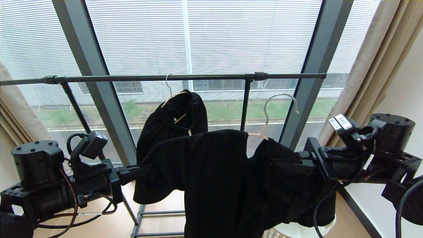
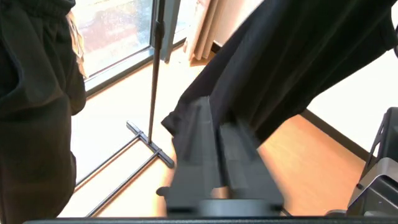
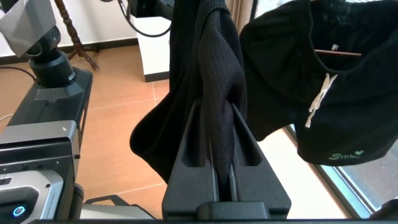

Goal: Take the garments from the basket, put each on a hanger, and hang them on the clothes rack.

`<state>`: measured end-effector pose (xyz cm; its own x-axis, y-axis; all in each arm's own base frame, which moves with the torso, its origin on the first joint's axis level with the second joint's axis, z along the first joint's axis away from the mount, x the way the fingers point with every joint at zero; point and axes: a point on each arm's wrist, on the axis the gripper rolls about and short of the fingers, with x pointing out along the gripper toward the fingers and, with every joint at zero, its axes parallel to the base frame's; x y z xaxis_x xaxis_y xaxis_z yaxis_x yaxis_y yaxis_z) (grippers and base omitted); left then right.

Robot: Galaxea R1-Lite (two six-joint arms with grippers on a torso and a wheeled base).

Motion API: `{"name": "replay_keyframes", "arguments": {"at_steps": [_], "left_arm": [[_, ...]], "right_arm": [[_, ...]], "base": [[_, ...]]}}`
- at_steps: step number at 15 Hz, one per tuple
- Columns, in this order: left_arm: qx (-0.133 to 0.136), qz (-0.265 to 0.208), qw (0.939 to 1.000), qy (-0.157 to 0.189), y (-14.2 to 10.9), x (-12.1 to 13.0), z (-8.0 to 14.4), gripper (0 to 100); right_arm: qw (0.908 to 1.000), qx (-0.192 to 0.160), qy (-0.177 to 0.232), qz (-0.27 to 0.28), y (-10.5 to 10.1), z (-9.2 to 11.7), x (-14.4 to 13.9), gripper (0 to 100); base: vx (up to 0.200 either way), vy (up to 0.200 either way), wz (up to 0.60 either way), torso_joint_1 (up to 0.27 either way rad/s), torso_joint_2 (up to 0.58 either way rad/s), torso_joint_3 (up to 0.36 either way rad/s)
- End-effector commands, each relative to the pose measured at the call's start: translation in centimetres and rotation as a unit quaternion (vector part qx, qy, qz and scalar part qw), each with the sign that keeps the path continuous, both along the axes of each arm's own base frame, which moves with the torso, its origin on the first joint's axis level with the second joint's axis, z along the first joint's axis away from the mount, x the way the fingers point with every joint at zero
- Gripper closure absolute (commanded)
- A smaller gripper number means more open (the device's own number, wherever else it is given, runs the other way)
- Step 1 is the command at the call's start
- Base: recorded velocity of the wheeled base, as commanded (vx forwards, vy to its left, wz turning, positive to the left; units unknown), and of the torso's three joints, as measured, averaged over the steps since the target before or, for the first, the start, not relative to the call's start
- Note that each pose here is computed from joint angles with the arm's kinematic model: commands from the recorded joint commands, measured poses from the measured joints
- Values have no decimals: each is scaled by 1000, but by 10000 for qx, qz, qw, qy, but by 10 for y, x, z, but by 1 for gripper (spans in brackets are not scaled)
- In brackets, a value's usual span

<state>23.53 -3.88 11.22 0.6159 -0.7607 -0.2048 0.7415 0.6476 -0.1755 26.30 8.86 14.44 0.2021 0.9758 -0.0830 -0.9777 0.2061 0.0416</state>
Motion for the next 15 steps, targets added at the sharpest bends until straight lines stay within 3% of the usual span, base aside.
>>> {"name": "replay_keyframes", "arguments": {"at_steps": [1, 6, 15], "left_arm": [[-7, 75, 10000, 7, 4, 2, -4, 100], [-237, -281, 9989, -304, 23, 2, -11, 100], [-226, -154, 9987, -437, 30, 4, -9, 100]], "right_arm": [[10000, -1, 1, -25, -1, 0, 2, 100], [9998, 3, -13, -179, -9, 0, 6, 100], [9983, 86, -257, -512, -38, 7, 12, 100]], "base": [[0, 0, 0, 0, 0, 0], [0, 0, 0, 0, 0, 0], [0, 0, 0, 0, 0, 0]]}}
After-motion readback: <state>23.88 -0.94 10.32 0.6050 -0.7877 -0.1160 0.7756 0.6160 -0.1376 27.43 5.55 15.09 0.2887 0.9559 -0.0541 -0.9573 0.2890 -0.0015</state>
